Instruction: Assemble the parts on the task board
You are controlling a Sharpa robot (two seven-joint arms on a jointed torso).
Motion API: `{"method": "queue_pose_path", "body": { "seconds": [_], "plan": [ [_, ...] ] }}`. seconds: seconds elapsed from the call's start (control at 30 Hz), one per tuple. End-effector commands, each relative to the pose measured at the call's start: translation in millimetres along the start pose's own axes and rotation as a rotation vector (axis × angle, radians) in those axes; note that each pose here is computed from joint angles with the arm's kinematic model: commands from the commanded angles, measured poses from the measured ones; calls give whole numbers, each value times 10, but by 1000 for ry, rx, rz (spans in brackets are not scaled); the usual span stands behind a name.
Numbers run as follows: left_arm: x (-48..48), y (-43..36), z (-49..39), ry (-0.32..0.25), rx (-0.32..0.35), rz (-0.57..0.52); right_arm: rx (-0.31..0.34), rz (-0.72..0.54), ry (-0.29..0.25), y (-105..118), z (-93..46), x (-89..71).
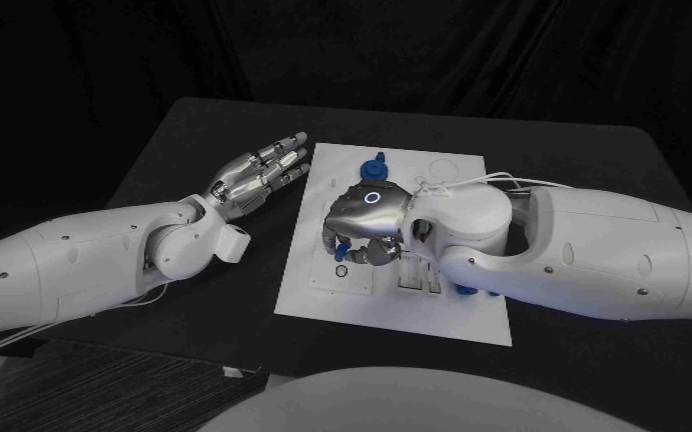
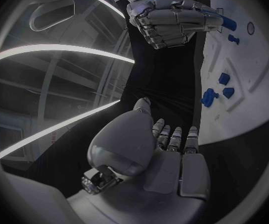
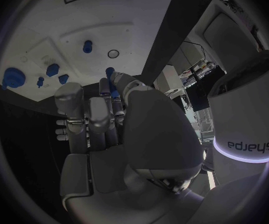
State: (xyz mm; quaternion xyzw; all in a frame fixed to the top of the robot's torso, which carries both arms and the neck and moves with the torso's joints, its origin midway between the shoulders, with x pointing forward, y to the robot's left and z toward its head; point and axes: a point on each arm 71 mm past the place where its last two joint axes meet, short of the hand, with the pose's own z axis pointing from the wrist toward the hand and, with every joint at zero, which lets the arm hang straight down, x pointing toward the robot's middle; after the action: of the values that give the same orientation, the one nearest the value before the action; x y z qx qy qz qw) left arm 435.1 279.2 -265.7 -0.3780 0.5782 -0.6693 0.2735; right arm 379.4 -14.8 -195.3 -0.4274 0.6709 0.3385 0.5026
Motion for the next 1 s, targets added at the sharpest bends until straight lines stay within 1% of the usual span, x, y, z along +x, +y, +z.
{"method": "queue_pose_path", "body": {
  "seconds": [0.03,0.2,0.5,1.0],
  "plan": [
    [17,-7,1,8,14,-8,24,-48,61,2,30,64],
    [15,-9,-4,7,14,-8,19,-71,69,27,74,107],
    [12,-11,-10,7,15,-8,9,-68,75,74,124,180],
    [10,-6,-12,8,15,-10,12,-62,85,77,151,231]
  ]
}}
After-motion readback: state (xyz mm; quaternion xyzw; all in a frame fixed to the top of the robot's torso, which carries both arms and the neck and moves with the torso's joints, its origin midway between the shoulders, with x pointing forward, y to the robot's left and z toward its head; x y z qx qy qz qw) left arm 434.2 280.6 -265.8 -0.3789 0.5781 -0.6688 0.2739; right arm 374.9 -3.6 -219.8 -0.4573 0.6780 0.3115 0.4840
